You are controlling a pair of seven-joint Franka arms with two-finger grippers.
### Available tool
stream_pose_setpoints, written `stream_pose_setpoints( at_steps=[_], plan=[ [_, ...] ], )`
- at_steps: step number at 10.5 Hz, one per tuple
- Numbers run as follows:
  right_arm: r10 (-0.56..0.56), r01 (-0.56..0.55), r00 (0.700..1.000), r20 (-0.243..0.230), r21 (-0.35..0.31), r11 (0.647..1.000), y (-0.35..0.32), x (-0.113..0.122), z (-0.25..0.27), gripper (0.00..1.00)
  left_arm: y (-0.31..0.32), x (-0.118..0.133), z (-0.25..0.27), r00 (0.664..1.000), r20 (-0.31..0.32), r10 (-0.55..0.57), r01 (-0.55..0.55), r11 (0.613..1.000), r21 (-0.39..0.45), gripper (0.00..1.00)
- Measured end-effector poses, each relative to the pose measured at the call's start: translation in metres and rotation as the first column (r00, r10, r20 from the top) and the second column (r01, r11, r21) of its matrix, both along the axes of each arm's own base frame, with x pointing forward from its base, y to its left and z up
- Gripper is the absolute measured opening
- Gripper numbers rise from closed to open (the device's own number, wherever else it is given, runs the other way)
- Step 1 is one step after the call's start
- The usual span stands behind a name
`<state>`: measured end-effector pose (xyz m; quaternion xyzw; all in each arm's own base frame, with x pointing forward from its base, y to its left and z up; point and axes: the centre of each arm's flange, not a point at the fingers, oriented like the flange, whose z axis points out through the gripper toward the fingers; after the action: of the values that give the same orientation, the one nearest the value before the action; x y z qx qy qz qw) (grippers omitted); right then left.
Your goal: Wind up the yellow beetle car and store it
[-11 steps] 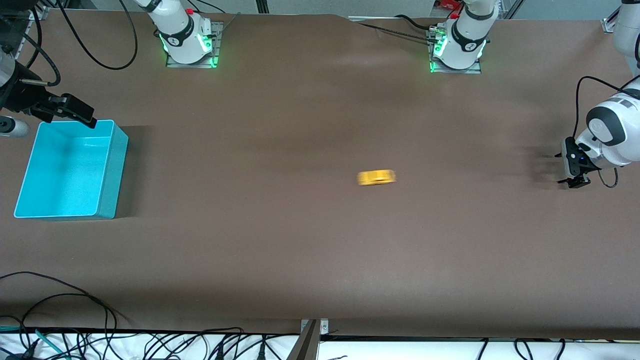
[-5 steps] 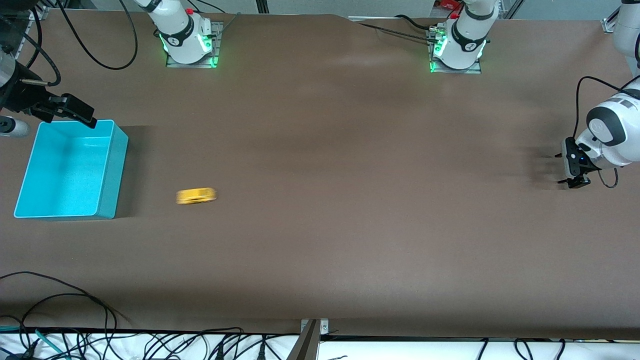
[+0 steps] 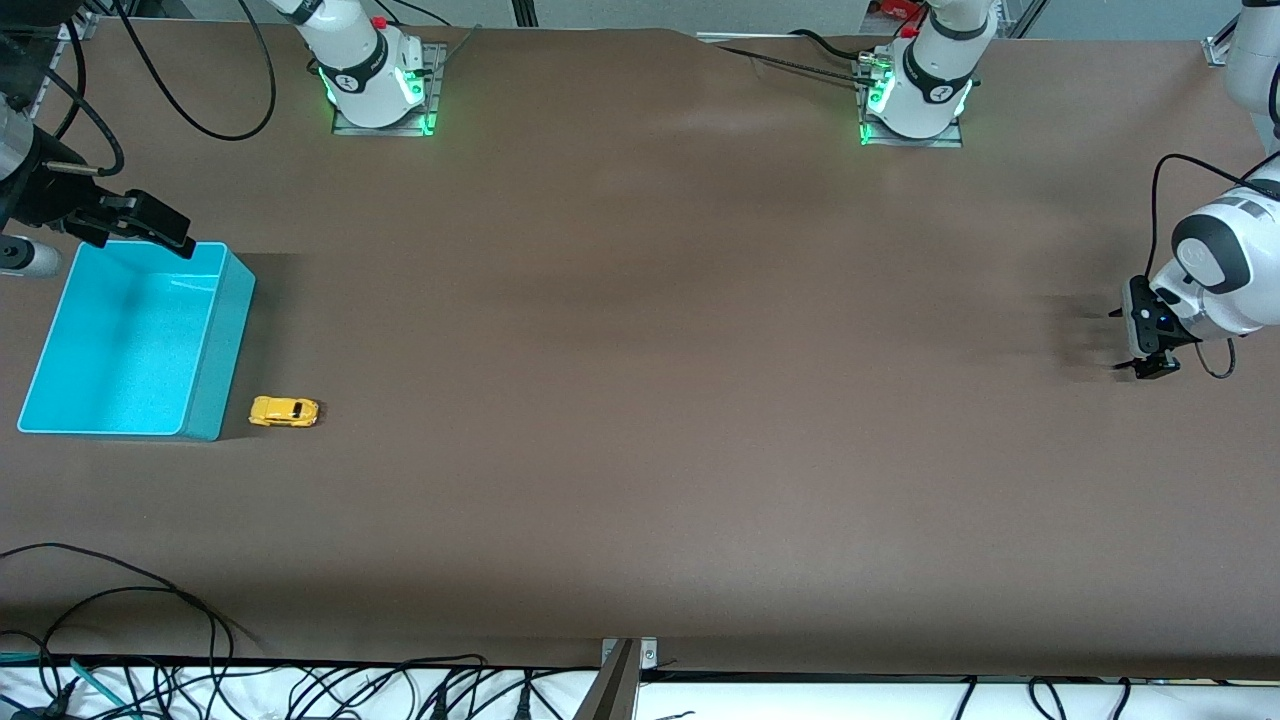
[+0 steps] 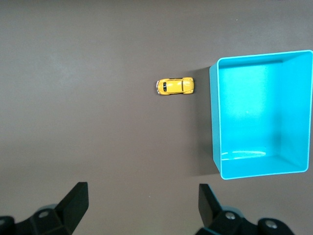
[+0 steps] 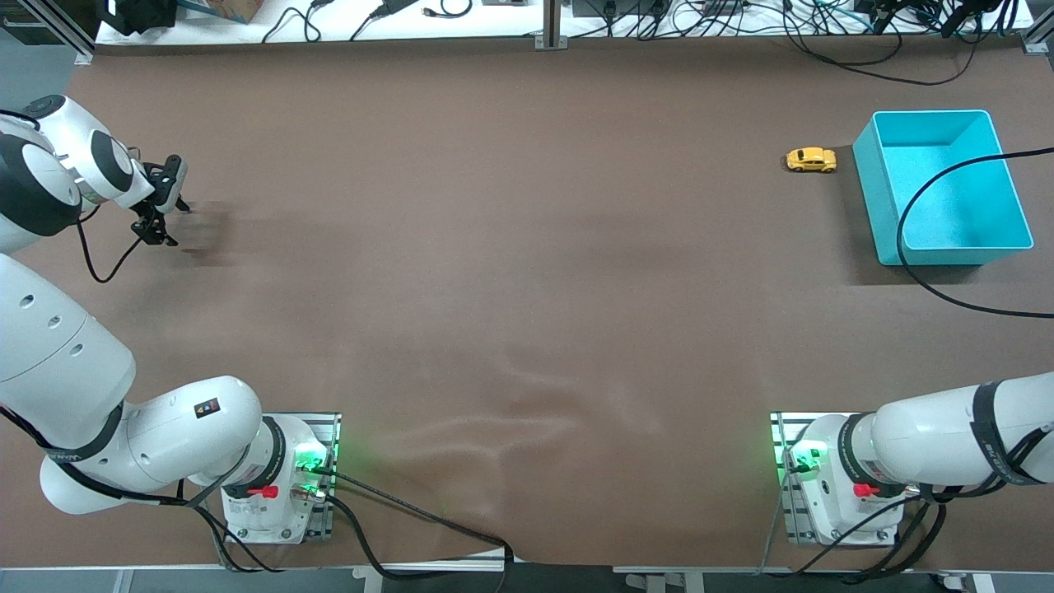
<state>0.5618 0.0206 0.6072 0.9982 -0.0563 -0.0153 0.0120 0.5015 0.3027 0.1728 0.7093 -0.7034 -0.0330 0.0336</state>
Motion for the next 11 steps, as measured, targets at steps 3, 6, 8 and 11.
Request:
stream_pose_setpoints(
  at_steps=[3, 6, 8, 11],
  plan=[
    [0.000, 0.000, 1.000, -0.003, 0.000, 1.000, 0.000, 0.001, -0.002, 1.00, 0.000, 0.007, 0.016, 1.000, 0.026, -0.005, 0.005, 1.000, 0.013, 1.00],
    [-0.028, 0.028, 0.999, -0.030, -0.003, 1.000, 0.000, 0.010, -0.020, 1.00, -0.007, 0.020, 0.064, 0.998, 0.065, -0.024, 0.022, 0.999, 0.023, 1.00],
    [-0.126, 0.125, 0.990, -0.065, -0.015, 0.992, -0.002, 0.031, -0.063, 1.00, -0.027, 0.035, 0.116, 0.990, 0.128, -0.064, 0.058, 0.997, 0.048, 1.00],
    [-0.375, 0.368, 0.916, -0.140, -0.071, 0.927, -0.025, 0.063, -0.159, 1.00, -0.054, 0.047, 0.191, 0.966, 0.232, -0.111, 0.092, 0.992, 0.091, 1.00]
  ],
)
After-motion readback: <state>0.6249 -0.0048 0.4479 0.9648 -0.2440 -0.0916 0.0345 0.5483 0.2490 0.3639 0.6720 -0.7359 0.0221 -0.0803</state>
